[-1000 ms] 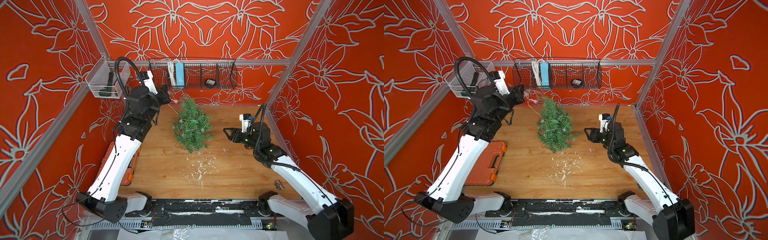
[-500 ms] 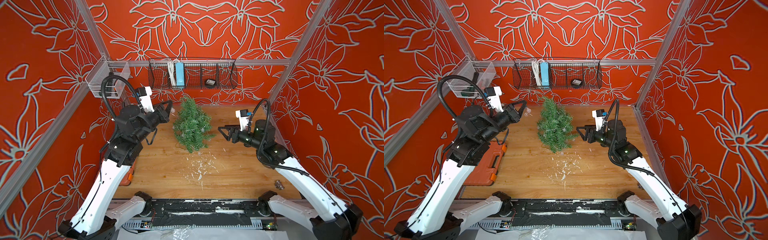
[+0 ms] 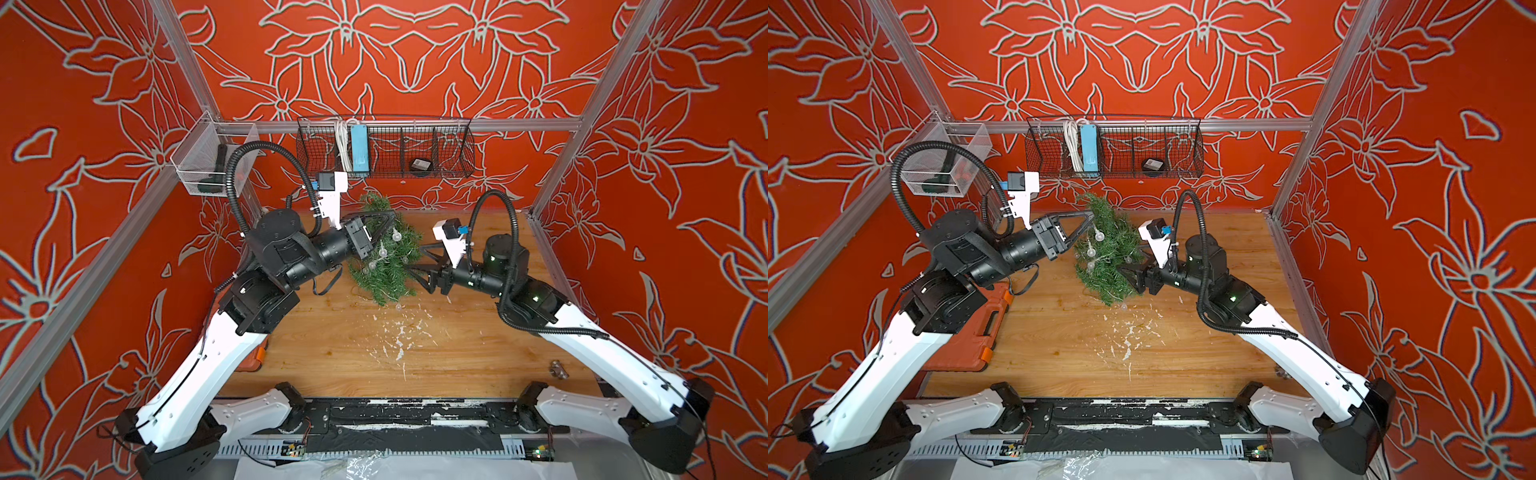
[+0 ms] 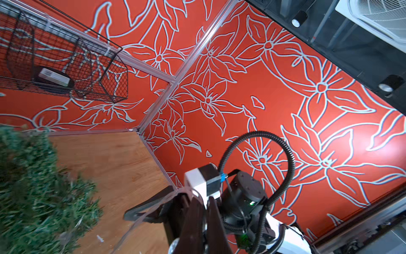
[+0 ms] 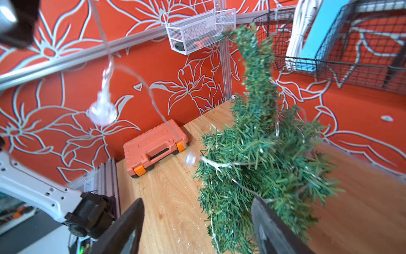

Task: Remove string lights from the small christmas tree
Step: Pick up the light string from the Christmas tree.

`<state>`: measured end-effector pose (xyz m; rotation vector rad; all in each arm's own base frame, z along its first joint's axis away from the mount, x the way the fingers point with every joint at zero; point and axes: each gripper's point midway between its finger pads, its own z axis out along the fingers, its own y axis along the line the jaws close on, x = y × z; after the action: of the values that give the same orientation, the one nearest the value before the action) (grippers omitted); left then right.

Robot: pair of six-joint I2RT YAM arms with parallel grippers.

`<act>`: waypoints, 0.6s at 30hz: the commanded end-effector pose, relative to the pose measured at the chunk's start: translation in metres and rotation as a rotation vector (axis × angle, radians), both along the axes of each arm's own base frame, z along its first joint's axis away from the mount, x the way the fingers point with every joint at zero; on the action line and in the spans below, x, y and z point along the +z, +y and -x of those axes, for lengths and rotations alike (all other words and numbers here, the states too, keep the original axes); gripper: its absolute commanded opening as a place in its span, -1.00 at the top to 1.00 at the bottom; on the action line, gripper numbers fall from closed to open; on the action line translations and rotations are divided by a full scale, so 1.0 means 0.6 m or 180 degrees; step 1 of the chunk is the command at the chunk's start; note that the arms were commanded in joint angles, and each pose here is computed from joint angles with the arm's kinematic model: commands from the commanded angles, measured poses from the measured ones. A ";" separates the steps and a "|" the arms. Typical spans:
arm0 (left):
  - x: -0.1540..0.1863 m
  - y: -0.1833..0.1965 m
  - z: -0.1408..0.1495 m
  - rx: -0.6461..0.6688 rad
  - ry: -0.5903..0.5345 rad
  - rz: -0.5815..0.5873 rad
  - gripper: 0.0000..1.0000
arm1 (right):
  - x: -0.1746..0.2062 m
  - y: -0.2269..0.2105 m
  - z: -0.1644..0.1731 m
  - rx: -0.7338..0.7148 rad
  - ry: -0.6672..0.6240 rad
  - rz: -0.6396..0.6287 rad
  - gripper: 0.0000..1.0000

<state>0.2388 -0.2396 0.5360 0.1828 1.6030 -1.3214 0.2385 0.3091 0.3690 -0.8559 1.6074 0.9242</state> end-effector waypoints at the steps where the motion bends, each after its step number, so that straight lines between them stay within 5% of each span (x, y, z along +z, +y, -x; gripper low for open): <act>1: 0.053 -0.006 0.025 -0.0205 -0.0148 0.0244 1.00 | 0.030 0.008 -0.004 0.0032 -0.0542 -0.0045 -0.55; 18: 0.106 -0.047 0.046 -0.0690 -0.0142 0.0517 1.00 | 0.085 0.040 -0.025 0.0064 -0.0946 -0.0365 -0.63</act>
<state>0.2227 -0.2663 0.5805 0.2536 1.5262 -1.5456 0.2545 0.3327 0.3850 -0.9259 1.3982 0.8459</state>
